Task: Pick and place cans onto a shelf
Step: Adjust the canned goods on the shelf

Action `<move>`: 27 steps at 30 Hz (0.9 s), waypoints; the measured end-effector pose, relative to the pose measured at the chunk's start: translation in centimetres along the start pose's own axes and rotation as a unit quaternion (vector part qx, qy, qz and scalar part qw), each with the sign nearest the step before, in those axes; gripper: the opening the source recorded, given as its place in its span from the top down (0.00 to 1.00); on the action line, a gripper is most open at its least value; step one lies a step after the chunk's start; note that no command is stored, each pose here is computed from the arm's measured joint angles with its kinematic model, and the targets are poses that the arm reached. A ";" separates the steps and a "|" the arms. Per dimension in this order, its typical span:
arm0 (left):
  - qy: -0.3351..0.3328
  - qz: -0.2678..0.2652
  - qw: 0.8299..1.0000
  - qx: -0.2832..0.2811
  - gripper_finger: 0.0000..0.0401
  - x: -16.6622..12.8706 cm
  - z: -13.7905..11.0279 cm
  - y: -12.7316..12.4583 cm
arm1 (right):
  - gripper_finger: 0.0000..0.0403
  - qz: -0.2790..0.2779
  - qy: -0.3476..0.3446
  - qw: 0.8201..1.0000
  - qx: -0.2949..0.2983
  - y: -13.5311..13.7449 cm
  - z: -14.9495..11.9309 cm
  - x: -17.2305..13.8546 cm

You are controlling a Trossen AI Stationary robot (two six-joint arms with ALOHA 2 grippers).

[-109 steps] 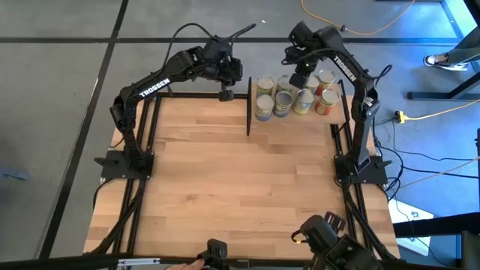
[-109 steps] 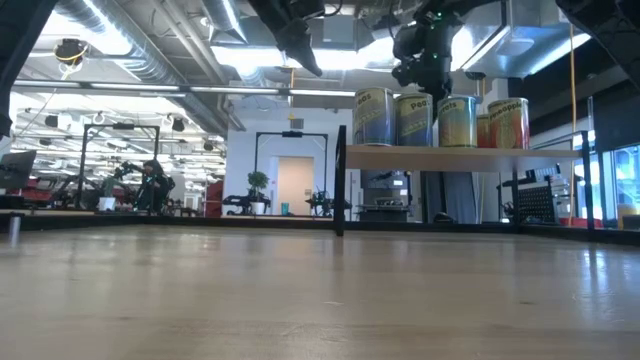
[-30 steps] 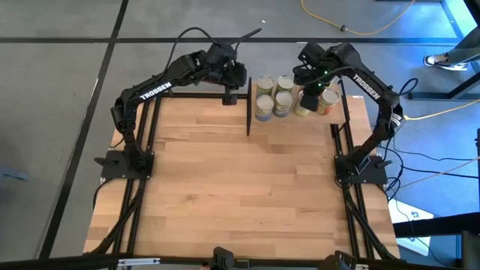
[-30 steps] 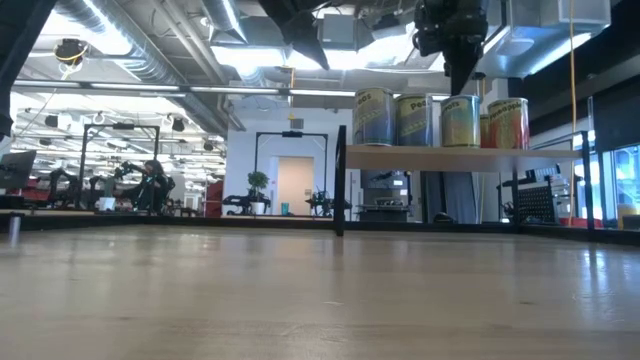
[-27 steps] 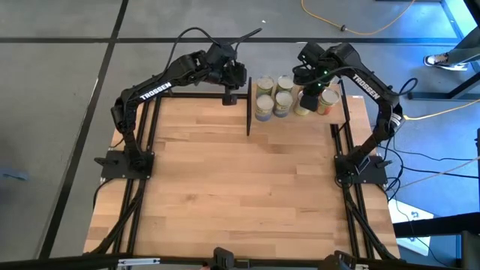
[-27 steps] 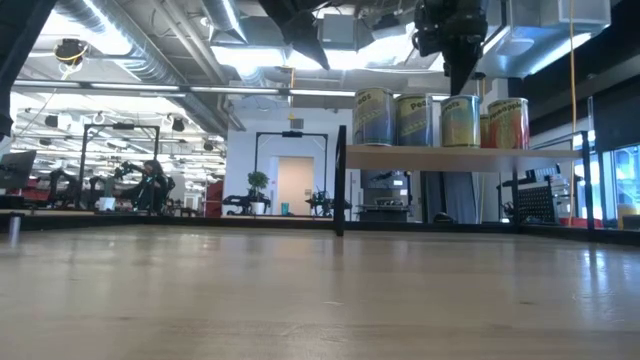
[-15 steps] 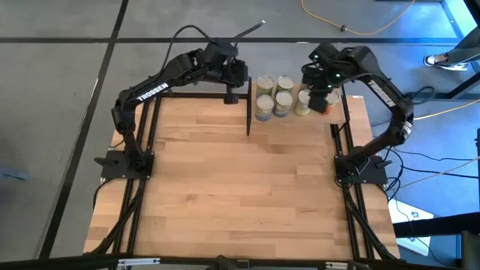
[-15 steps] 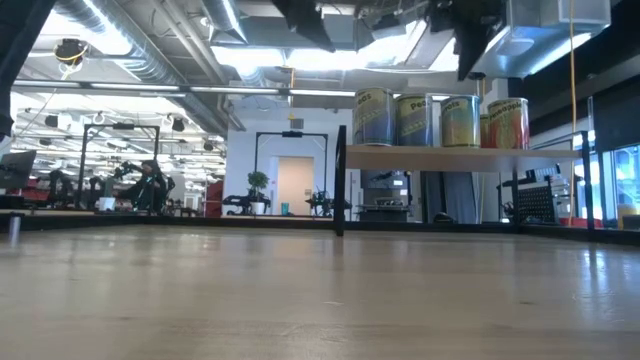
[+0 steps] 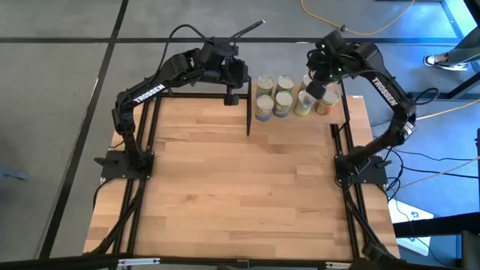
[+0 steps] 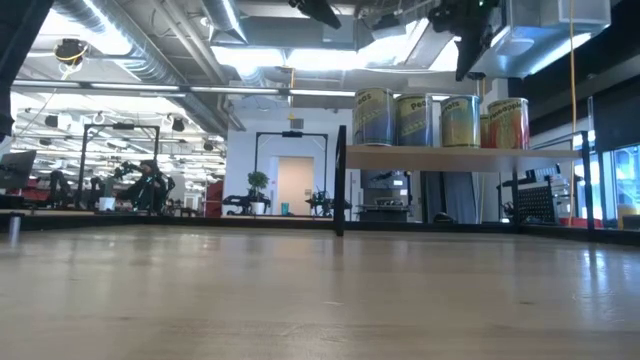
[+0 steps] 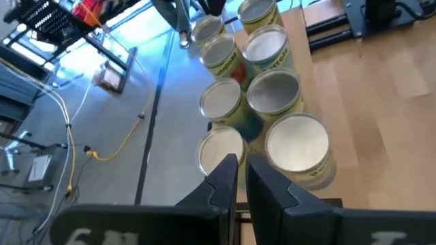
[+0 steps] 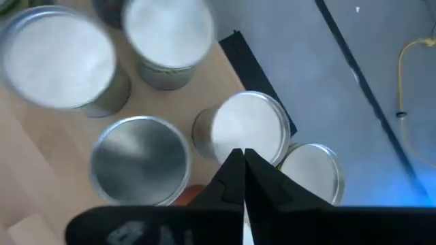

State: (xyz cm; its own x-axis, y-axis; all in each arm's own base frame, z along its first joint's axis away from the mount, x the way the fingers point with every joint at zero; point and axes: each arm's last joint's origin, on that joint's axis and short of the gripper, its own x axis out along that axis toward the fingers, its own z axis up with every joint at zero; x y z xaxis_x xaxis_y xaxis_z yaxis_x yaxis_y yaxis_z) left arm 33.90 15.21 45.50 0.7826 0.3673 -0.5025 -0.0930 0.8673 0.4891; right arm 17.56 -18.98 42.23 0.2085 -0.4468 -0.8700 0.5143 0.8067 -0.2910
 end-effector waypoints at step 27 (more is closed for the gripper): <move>0.019 0.012 1.000 -0.001 0.94 0.0 -0.1 -0.1 | 0.99 0.054 0.069 0.996 0.031 -3.6 0.8 6.4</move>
State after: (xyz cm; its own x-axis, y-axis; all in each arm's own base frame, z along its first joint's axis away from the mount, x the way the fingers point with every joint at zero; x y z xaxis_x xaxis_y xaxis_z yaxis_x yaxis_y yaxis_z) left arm 33.86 15.14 45.33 0.7556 0.4013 -0.5177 -0.1134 0.8586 0.5000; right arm 17.66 -25.05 38.02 0.1504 -0.2977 -0.9427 0.5472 0.8192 -0.1714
